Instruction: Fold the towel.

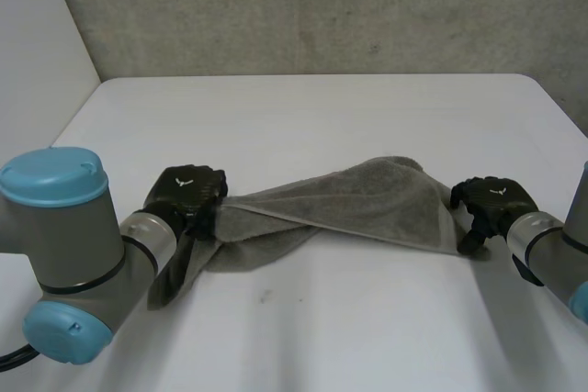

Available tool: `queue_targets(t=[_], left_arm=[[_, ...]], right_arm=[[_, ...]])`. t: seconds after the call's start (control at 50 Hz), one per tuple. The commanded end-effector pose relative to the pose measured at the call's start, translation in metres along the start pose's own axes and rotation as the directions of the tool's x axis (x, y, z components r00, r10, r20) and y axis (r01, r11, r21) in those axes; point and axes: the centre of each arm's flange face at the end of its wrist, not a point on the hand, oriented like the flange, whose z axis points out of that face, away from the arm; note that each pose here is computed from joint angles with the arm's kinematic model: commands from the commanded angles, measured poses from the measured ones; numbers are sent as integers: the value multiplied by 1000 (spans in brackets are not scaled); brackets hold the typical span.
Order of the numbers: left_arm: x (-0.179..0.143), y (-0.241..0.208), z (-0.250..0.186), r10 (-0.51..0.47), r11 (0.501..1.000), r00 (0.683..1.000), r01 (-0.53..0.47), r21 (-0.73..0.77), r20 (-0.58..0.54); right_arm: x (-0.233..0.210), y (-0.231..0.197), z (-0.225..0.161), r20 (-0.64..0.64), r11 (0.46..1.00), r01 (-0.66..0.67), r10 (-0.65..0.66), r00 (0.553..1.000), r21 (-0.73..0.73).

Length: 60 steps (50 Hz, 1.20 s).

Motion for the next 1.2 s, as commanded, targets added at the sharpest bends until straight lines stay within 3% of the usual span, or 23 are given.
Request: queue_targets(t=[0.02,0.5,0.56,0.6,0.66,0.7,0.8,0.98,1.08,1.2], left_arm=[[-1,0,0,-1,1000,1000,1,-2,2],[-7,-1,-1,-1,1000,999,1,-16,38],[-10,-15,-7,-2,1000,999,1,13,47],[-13,-29,-14,-2,999,999,-1,45,53],[-20,-65,-30,-2,991,997,-7,130,72],[-23,-81,-39,-3,987,997,-10,161,80],[-34,-124,-70,22,975,993,-46,218,112],[-50,-125,-83,217,974,966,-224,38,142],[-50,-93,-53,263,963,962,-256,-83,77],[-60,-48,-13,235,948,971,-220,-228,39]], right_arm=[[-2,-2,-10,35,1000,-11,12,999,-22],[-5,2,-10,77,999,-45,45,996,1],[-1,-11,-14,74,998,-41,38,997,44],[6,-49,-30,66,986,-19,8,998,163],[9,-74,-44,68,973,-14,-1,998,231],[12,-114,-72,87,952,8,-36,996,307],[15,-156,-108,112,944,58,-100,989,325],[7,-180,-140,118,914,269,-316,942,303],[-23,-162,-110,231,913,340,-389,892,225],[-42,-144,-75,225,913,388,-407,885,128]])
